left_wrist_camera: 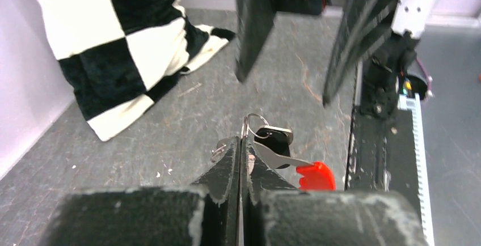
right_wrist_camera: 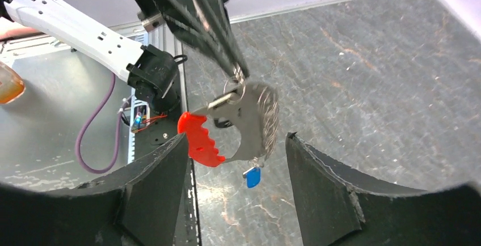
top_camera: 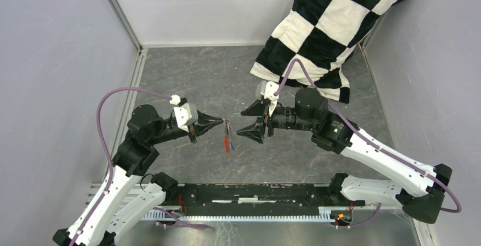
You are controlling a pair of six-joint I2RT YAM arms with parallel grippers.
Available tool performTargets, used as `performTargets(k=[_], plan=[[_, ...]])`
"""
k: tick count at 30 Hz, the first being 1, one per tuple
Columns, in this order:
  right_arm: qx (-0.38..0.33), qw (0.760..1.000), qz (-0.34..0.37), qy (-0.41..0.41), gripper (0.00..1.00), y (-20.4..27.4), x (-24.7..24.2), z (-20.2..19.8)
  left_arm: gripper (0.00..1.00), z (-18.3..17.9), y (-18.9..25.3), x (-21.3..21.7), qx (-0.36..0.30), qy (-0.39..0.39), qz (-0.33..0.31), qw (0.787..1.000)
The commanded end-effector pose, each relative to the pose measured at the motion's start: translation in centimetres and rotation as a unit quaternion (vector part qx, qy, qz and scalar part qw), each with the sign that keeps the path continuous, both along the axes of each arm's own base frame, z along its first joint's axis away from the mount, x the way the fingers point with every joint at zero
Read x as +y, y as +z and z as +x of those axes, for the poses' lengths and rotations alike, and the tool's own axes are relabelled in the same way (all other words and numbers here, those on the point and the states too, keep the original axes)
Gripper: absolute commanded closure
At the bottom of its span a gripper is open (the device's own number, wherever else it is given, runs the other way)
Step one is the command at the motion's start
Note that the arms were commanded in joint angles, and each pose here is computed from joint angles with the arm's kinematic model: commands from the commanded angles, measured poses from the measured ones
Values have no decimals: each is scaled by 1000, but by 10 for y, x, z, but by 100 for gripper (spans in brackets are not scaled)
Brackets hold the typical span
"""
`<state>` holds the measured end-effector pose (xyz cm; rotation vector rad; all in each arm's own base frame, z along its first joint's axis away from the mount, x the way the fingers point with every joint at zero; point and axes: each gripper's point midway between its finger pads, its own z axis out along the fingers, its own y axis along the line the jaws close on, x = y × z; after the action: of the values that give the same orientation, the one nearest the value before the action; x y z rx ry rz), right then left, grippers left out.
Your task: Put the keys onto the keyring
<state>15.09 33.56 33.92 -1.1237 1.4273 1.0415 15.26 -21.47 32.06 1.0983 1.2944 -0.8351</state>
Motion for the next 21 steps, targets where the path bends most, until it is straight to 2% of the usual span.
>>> performTargets(k=[1,7,17,21], plan=[[24,998,56,-6,29,7,5,-2,98,13,41,-2,-1,37,-83,996],[9,996,91,-3,26,19,13,3,98,12,37,-4,-5,27,-83,996],[-6,996,87,-20,31,16,24,18,98,7,37,-3,-18,19,-79,997],[-5,995,95,-16,38,19,25,17,98,3,36,-5,-24,4,-72,997]])
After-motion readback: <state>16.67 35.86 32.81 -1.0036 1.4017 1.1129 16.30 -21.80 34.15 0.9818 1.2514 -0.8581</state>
